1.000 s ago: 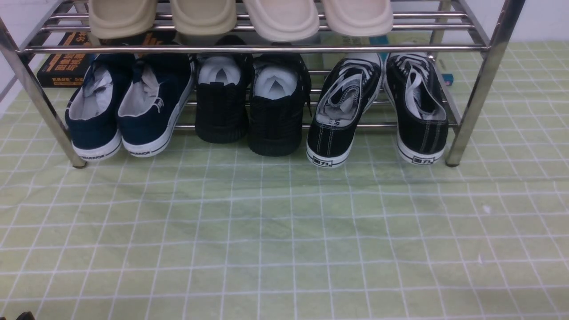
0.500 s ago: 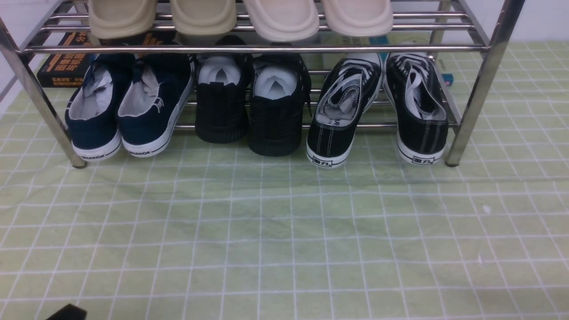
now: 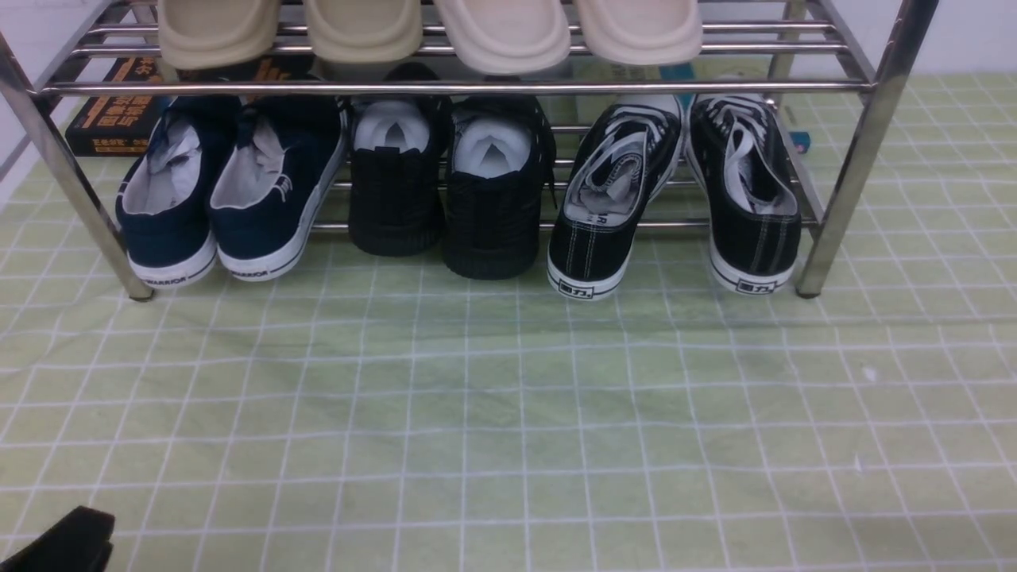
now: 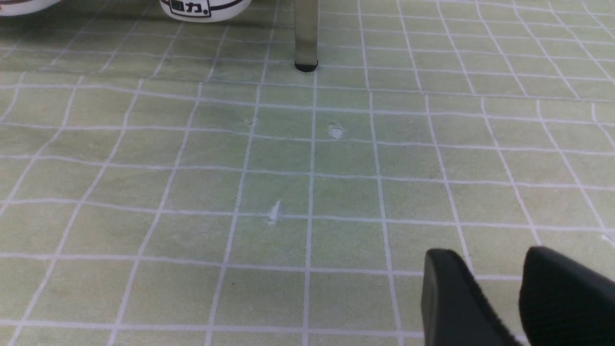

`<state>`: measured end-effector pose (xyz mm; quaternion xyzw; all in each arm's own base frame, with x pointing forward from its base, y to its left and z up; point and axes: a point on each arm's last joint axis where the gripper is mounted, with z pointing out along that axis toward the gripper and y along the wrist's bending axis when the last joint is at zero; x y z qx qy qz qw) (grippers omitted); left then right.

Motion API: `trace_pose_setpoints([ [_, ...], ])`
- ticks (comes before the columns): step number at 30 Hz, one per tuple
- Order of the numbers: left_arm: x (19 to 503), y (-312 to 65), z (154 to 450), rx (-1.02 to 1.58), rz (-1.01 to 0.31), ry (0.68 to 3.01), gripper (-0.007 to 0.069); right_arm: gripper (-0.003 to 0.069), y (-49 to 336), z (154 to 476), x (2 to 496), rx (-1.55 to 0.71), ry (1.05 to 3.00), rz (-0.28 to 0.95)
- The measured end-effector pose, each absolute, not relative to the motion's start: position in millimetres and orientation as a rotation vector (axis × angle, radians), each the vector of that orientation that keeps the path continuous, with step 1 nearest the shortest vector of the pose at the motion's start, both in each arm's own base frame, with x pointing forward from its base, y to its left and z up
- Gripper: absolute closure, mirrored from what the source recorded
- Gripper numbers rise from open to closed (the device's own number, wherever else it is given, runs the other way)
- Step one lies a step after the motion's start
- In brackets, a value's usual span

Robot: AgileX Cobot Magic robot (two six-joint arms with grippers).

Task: Take the shoes off the shelf with your hand from the green coffee tablecloth.
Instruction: 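Grasp a shoe standing on the lower shelf of the shoe rack with the left gripper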

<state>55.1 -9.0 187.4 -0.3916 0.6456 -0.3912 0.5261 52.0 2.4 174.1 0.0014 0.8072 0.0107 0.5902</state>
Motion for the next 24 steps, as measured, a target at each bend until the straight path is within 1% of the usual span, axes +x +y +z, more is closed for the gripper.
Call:
trace_pose_setpoints([
  [3, 51.4, -10.5, 205.2, -0.835, -0.875, 1.581, 0.0520, 0.0419, 2.4, 174.1, 52.0, 0.003, 1.879, 0.025],
  [5, 47.5, -11.8, 225.9, -0.769, -0.828, 1.625, 0.0591, 0.0419, 2.4, 174.1, 52.0, 0.003, 1.879, 0.025],
  [6, 47.6, -12.1, 238.4, -0.746, -0.783, 1.681, 0.0615, 0.0419, 2.4, 174.1, 52.0, 0.003, 1.879, 0.025],
  [8, 48.7, -12.0, 244.9, -0.740, -0.754, 1.722, 0.0622, 0.0419, 2.4, 174.1, 52.0, 0.003, 1.879, 0.025],
  [9, 53.1, -11.3, 257.3, -0.733, -0.687, 1.811, 0.0624, 0.0419, 2.4, 174.1, 52.0, 0.003, 1.879, 0.025],
  [10, 52.7, -11.0, 260.1, -0.726, -0.682, 1.804, 0.0624, 0.0419, 2.4, 174.1, 52.0, 0.003, 1.879, 0.025],
  [11, 61.6, -9.6, 271.0, -0.733, -0.609, 1.913, 0.0624, 0.0419, 2.4, 174.1, 52.0, 0.003, 1.879, 0.025],
  [14, 82.2, -5.7, 293.2, -0.724, -0.482, 2.051, 0.0608, 0.0419, 2.4, 174.1, 52.0, 0.003, 1.879, 0.025],
  [15, 84.1, -5.7, 294.8, -0.724, -0.479, 2.059, 0.0606, 0.0419, 2.4, 174.1, 52.0, 0.003, 1.879, 0.025],
  [16, 103.3, -3.0, 308.8, -0.689, -0.397, 2.129, 0.0585, 0.0419, 2.4, 174.1, 52.0, 0.003, 1.879, 0.025],
  [18, 128.8, -1.6, 322.8, -0.639, -0.339, 2.189, 0.0554, 0.0419, 2.4, 174.1, 52.0, 0.003, 1.879, 0.025],
  [20, 142.4, -1.5, 328.8, -0.614, -0.322, 2.213, 0.0526, 0.0419, 2.4, 174.1, 52.0, 0.003, 1.879, 0.025],
  [23, 181.5, -3.6, 340.2, -0.557, -0.321, 2.276, 0.0449, 0.0419, 2.4, 174.1, 52.0, 0.003, 1.879, 0.025],
  [24, 206.3, -6.6, 342.6, -0.523, -0.347, 2.316, 0.0376, 0.0419, 2.4, 174.1, 52.0, 0.003, 1.879, 0.025],
])
